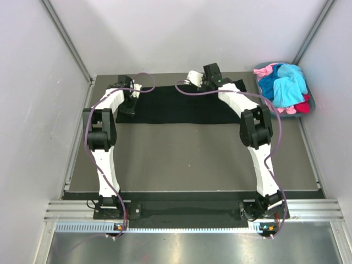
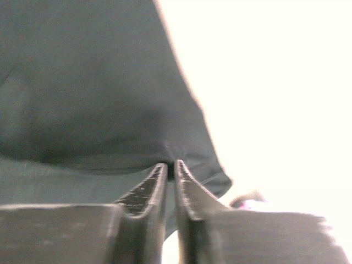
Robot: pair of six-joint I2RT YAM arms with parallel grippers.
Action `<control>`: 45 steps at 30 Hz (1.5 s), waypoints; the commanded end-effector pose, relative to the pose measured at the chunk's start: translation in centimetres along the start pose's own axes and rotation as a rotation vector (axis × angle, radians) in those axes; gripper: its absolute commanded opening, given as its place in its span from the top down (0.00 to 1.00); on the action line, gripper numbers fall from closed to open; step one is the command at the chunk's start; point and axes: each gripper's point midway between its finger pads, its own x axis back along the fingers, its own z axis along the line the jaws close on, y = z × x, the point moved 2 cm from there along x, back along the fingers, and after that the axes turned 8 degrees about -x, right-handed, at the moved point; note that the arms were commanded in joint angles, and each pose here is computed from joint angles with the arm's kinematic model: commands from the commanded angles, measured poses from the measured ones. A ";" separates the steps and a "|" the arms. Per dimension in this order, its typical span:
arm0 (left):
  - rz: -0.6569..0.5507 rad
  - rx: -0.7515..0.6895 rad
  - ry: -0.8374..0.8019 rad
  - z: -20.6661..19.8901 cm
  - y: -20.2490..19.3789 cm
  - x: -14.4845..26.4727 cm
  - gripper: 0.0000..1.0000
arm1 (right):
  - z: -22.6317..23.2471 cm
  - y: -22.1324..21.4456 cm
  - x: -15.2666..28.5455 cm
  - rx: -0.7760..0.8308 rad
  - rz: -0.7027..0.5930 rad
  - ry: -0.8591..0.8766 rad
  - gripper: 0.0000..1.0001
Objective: Fold and stack the t-shirts
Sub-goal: Fold the tshirt
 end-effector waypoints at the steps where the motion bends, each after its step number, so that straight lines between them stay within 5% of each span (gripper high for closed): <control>1: -0.075 -0.004 0.018 0.3 1.7 3.2 0.80 | -5.5 4.4 1.3 -0.059 -0.102 -0.308 0.75; 8: -0.179 -0.116 -0.027 0.0 3.9 7.2 0.69 | -9.9 2.7 8.0 -0.233 -0.094 -0.507 0.41; 13: -0.136 -0.408 -0.045 0.2 1.9 7.9 0.66 | -8.9 -1.5 10.4 -0.435 -0.030 -0.382 0.38; 19: 0.037 -0.614 -0.088 1.1 -1.8 6.3 0.66 | -3.7 -4.9 10.4 -0.460 0.053 -0.138 0.39; 23: 0.133 -0.654 -0.155 0.9 -3.4 5.1 0.66 | -3.0 -5.8 10.8 -0.503 0.075 -0.089 0.39; 34: 0.172 -0.663 -0.143 1.5 -3.6 2.2 0.65 | -2.1 -6.3 12.1 -0.498 0.089 -0.068 0.39; 37: 0.163 -0.647 -0.126 1.7 -3.3 1.5 0.70 | -2.2 -6.5 12.3 -0.496 0.091 -0.074 0.38; 42: 0.172 -0.623 -0.140 1.3 -4.0 1.8 1.00 | -2.3 -7.0 11.9 -0.497 0.105 -0.075 0.39; 45: 0.136 -0.626 -0.156 0.7 -4.3 3.2 1.00 | -2.6 -7.0 11.5 -0.508 0.104 -0.079 0.39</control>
